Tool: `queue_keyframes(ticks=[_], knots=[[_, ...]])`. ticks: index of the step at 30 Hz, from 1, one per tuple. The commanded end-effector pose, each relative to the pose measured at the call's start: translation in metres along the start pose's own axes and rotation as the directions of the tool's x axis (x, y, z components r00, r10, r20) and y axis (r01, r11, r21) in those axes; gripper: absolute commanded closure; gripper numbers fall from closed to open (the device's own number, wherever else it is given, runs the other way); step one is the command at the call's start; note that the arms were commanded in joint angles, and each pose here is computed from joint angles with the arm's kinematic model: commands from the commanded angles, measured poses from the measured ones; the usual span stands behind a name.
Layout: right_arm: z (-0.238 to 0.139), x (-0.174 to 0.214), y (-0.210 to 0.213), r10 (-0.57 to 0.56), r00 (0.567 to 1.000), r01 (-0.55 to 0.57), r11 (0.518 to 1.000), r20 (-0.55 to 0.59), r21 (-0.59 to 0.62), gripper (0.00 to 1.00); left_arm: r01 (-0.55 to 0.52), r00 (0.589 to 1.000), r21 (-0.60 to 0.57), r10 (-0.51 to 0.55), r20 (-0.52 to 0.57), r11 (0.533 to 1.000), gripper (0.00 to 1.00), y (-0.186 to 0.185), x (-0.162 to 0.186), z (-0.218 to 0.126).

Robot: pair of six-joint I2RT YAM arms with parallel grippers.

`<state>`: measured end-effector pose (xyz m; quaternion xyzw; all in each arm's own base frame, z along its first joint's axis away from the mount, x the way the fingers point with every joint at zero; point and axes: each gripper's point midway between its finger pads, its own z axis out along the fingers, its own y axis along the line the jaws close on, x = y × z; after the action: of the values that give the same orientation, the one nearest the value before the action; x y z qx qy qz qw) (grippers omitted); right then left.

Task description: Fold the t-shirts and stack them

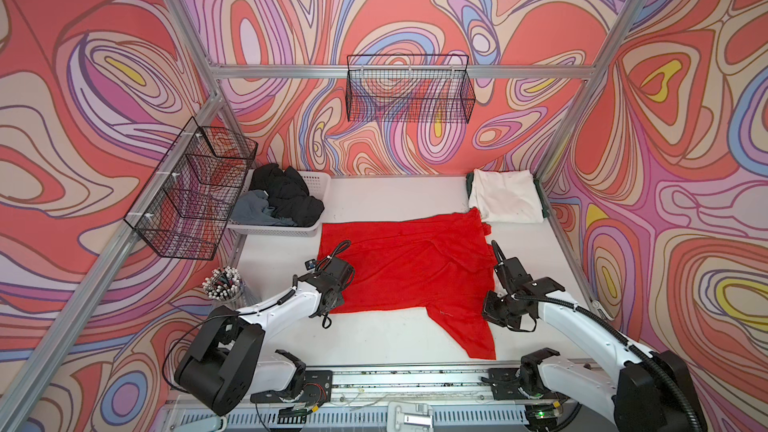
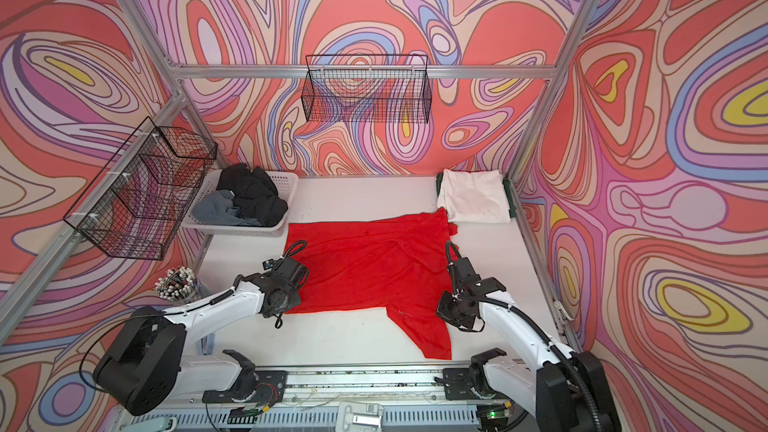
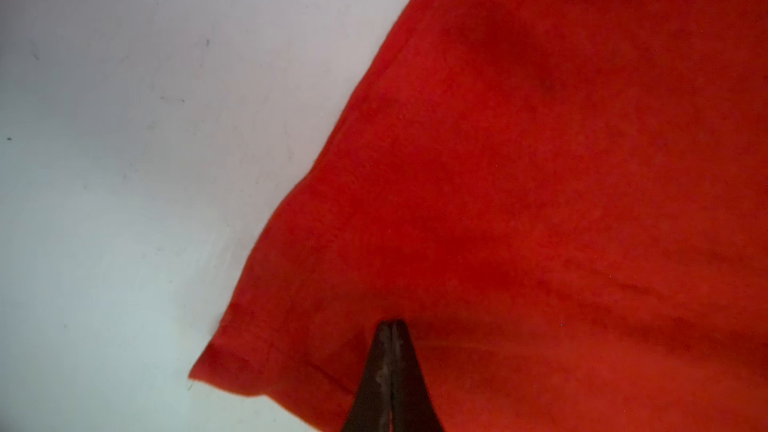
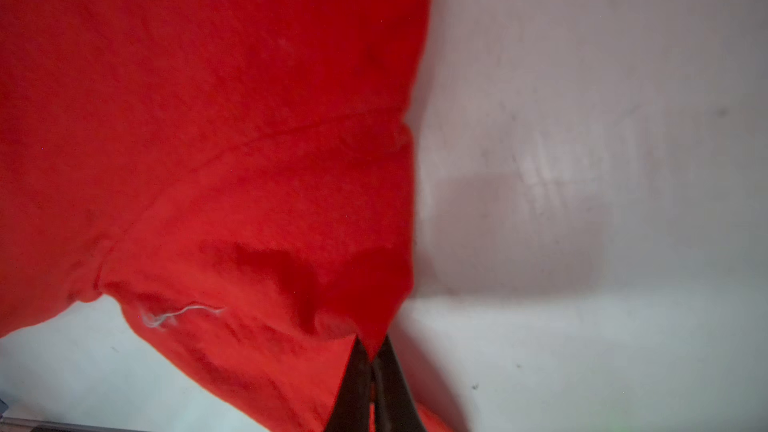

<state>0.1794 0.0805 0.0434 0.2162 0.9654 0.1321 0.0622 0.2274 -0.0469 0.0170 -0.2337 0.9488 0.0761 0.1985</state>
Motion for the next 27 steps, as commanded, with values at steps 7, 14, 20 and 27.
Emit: queue_keyframes(ticks=[7, 14, 20, 27], knots=[[-0.032, -0.032, 0.025, 0.025, 0.994, -0.022, 0.999, 0.11, -0.028, 1.0, -0.008, 1.0, -0.001, 0.008, -0.003, 1.0, 1.0, 0.008, 0.001, -0.015], [-0.037, -0.042, 0.036, 0.036, 0.991, -0.03, 0.998, 0.127, -0.053, 1.0, -0.012, 0.999, 0.0, 0.012, 0.049, 1.0, 1.0, 0.013, -0.009, -0.026], [-0.038, -0.051, 0.043, 0.038, 0.989, -0.031, 0.998, 0.144, -0.055, 1.0, -0.038, 0.999, -0.002, 0.038, -0.03, 0.999, 0.65, 0.008, 0.005, -0.017], [-0.056, -0.08, 0.042, -0.015, 0.978, 0.008, 0.999, 0.207, 0.035, 1.0, 0.002, 0.997, 0.074, 0.003, -0.074, 0.997, 0.45, -0.006, 0.019, -0.002]])
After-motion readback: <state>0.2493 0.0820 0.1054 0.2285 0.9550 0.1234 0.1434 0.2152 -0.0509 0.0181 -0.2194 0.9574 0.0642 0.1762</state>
